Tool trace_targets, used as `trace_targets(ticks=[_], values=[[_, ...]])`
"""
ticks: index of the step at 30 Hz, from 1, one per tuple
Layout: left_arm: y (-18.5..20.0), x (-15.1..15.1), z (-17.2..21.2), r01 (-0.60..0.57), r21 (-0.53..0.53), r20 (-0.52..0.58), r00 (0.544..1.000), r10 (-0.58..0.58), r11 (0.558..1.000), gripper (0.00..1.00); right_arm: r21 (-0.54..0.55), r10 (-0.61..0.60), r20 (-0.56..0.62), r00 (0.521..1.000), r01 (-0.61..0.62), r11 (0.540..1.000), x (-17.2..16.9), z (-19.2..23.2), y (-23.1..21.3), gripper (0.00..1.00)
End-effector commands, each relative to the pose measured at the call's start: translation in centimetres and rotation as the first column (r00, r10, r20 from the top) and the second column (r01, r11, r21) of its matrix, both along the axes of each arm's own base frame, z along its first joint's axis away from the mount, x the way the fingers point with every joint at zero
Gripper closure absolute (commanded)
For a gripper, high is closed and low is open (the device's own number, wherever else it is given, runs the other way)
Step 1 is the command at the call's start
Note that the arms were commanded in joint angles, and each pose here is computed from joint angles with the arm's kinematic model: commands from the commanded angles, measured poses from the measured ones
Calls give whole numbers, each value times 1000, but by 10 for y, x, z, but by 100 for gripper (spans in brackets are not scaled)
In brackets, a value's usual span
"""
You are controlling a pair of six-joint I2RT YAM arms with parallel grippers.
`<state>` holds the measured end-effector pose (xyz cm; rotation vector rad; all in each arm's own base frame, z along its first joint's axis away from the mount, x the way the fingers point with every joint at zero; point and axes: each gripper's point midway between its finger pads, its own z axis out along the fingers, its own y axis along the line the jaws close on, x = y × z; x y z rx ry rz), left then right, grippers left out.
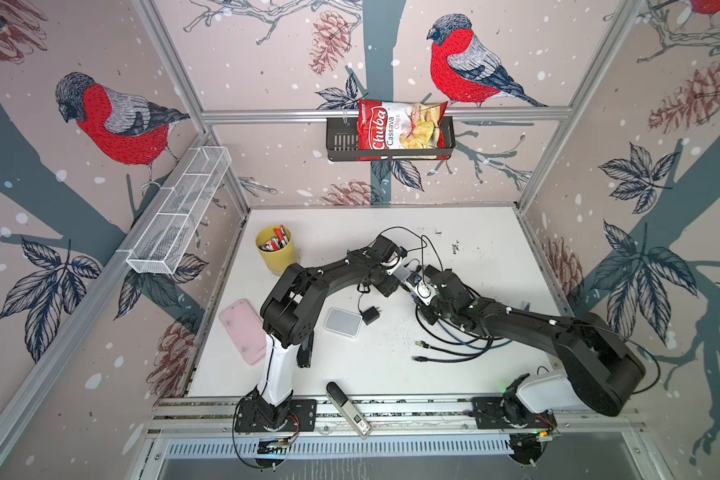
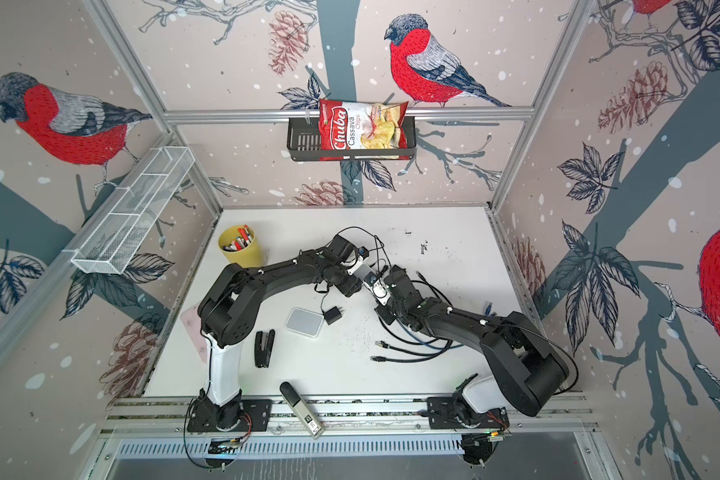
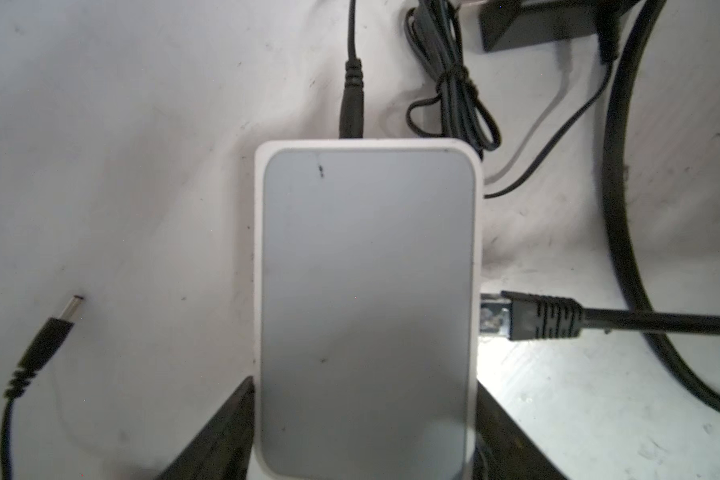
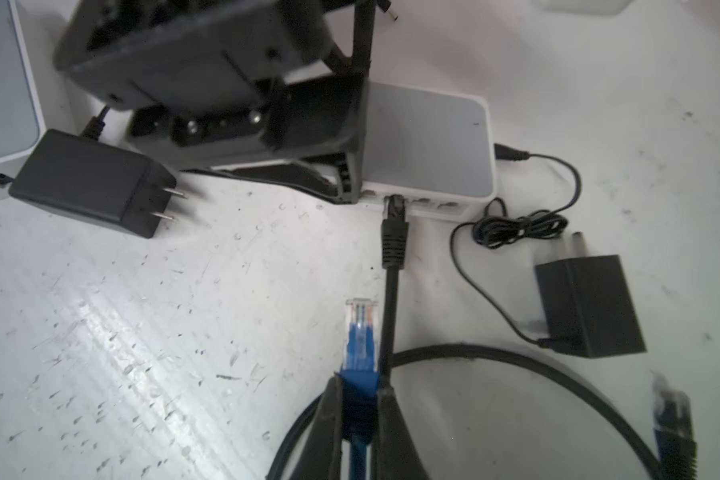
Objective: Insert the plug into the switch port
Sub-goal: 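Lower the left gripper onto the router while right gripper carries plug toward it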
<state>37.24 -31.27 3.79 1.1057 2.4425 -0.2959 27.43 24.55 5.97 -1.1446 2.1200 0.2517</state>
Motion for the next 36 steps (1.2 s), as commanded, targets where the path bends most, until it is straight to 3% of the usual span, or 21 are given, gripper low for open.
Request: trace_targets(ticks=[1, 9, 14, 20, 26, 36], values=[[-5, 2, 3, -1, -32, 14, 1000, 2, 999, 42, -8, 17, -10, 1000, -17, 1000, -1, -2, 5, 93], [-1, -2, 10, 4, -46, 25, 1000, -3, 999, 17, -19, 36, 11, 999, -36, 999, 3, 0, 7, 93], [-2, -3, 22, 7, -96, 40, 999, -3, 995, 7, -5, 41, 37, 998, -41, 999, 4, 6, 8, 93], [12, 11, 36, -57, -198, 31, 997, 64, 979, 6, -2, 54, 47, 997, -54, 999, 1, 9, 7, 93], [18, 38, 54, -139, -363, -9, 989, 146, 921, 7, -9, 63, 33, 997, -63, 998, 2, 3, 11, 93], [-1, 54, 44, -271, -454, -155, 962, 224, 849, 11, -43, 56, 13, 998, -55, 998, 9, -7, 25, 93]])
